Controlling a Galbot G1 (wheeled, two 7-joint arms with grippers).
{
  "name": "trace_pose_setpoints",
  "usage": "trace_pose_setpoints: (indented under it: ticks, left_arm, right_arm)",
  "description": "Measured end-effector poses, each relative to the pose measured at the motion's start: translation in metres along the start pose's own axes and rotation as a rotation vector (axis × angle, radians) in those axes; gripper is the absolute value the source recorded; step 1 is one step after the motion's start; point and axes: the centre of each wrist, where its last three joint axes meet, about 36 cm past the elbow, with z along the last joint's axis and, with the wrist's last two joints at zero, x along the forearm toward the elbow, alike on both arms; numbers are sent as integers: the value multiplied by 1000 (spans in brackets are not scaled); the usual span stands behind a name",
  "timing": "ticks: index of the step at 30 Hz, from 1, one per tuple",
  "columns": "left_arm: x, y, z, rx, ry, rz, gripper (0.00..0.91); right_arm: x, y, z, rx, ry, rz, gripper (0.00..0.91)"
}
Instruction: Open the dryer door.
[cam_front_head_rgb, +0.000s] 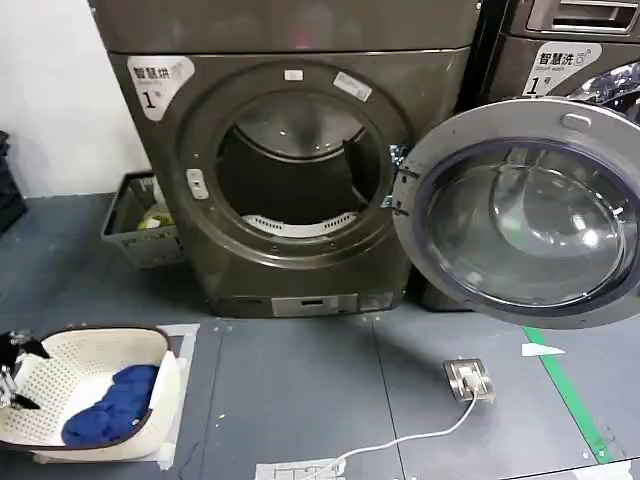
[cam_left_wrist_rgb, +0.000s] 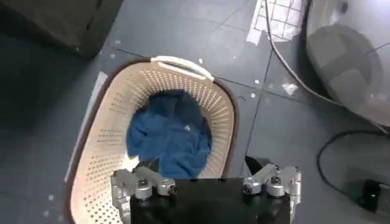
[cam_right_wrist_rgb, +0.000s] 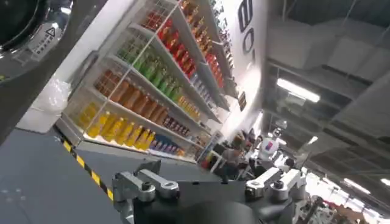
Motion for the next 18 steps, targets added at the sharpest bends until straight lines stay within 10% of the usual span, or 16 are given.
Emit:
trace_pose_setpoints:
  ticks: [18]
  left_arm:
    - [-12, -2, 0, -15, -7, 8, 907]
  right_arm:
    - [2, -7, 0, -52, -15, -24, 907]
